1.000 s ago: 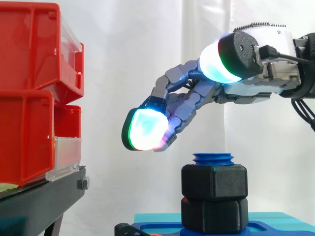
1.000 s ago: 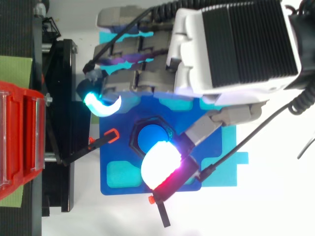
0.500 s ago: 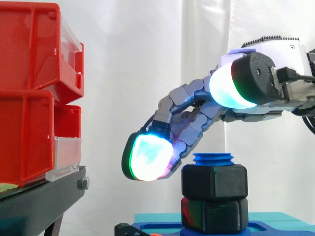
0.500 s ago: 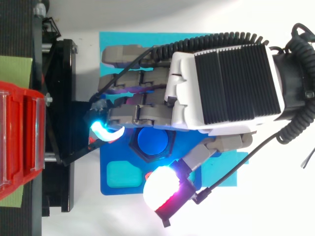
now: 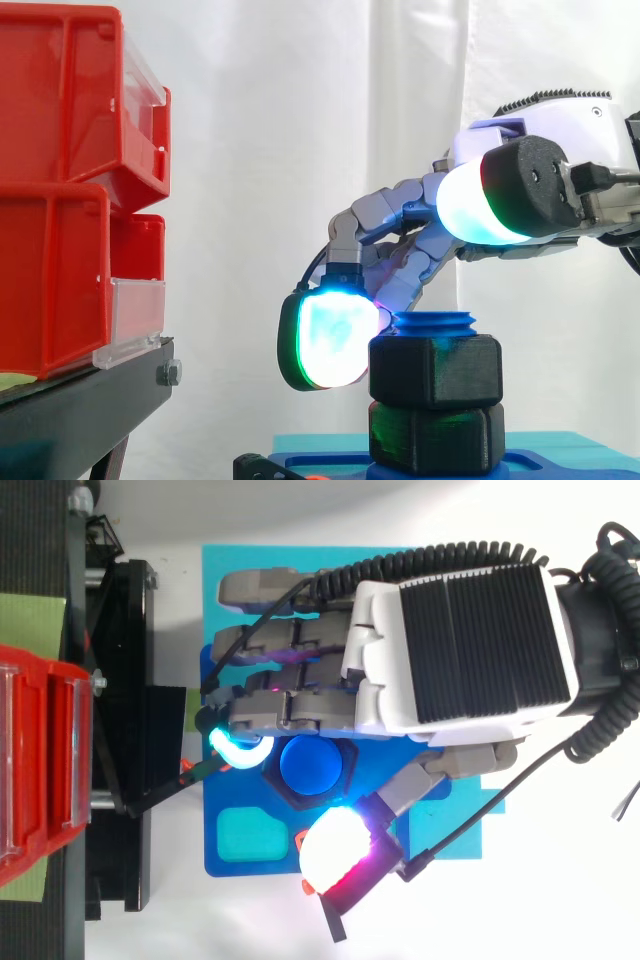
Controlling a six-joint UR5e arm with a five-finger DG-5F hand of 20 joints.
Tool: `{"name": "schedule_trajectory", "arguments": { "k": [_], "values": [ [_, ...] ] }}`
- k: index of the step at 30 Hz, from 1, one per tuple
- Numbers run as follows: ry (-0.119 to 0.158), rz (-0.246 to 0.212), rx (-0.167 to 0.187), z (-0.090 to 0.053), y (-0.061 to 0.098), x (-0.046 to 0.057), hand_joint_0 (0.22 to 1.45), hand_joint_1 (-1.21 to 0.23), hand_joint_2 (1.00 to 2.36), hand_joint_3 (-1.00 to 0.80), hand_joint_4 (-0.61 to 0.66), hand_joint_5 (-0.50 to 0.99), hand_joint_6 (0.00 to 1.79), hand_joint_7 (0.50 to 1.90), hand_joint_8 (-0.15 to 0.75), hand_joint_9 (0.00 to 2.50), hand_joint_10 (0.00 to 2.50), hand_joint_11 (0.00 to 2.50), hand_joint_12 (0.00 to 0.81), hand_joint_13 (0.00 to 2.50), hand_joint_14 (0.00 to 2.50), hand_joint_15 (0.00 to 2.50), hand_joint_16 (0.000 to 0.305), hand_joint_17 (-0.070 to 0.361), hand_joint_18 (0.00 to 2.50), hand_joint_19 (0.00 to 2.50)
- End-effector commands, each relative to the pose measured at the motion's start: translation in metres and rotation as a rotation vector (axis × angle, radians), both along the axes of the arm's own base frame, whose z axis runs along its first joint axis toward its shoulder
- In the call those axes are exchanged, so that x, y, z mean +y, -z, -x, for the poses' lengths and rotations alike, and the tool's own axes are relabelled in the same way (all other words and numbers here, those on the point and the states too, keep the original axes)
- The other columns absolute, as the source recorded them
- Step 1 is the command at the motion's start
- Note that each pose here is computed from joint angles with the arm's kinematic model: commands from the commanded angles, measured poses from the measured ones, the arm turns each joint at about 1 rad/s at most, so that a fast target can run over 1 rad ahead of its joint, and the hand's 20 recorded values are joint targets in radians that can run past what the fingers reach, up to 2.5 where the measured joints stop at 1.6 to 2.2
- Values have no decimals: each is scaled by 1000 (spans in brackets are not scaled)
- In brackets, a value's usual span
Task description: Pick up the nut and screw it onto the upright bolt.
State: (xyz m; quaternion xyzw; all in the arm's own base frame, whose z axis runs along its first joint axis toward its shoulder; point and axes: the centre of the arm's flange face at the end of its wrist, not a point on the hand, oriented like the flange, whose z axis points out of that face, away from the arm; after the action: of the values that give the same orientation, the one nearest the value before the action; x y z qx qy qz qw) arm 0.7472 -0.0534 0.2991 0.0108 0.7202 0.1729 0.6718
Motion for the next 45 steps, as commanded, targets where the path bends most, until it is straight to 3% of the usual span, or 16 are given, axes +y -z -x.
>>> {"name": "schedule_trajectory", "arguments": {
  "k": [1,14,22,31,33,34,42,44,45],
  "values": [
    [-1,1,3,1,1,-1,507,-94,1000,-500,222,-56,504,1206,254,733,0,0,305,443,0,0,32,72,84,0],
    [3,19,0,3,1,-18,512,-123,1000,-500,187,-29,500,1487,261,770,0,0,300,488,0,0,31,70,124,0],
    [6,28,1,5,1,-28,516,-150,1000,-500,194,-38,575,1400,271,807,0,0,295,517,0,0,31,70,153,0],
    [7,28,1,5,1,-31,517,-161,1000,-500,184,-39,625,1326,272,830,0,0,291,535,0,0,30,68,175,0],
    [6,28,1,5,1,-32,517,-161,1000,-500,198,-34,587,1369,271,831,0,0,291,535,0,0,30,68,177,0],
    [4,27,1,5,1,-31,517,-159,1000,-500,203,-25,510,1472,269,829,0,0,292,533,0,0,30,68,175,0],
    [7,25,2,5,1,-33,516,-156,1000,-500,229,-52,503,1280,266,815,0,0,296,527,0,0,30,68,175,0],
    [7,23,4,6,1,-34,514,-153,1000,-500,269,-67,504,1095,262,805,0,0,298,522,0,0,31,69,173,0],
    [7,23,2,5,1,-34,514,-153,1000,-500,270,-68,504,1077,262,806,0,0,298,521,0,0,31,69,173,0]
  ]
}}
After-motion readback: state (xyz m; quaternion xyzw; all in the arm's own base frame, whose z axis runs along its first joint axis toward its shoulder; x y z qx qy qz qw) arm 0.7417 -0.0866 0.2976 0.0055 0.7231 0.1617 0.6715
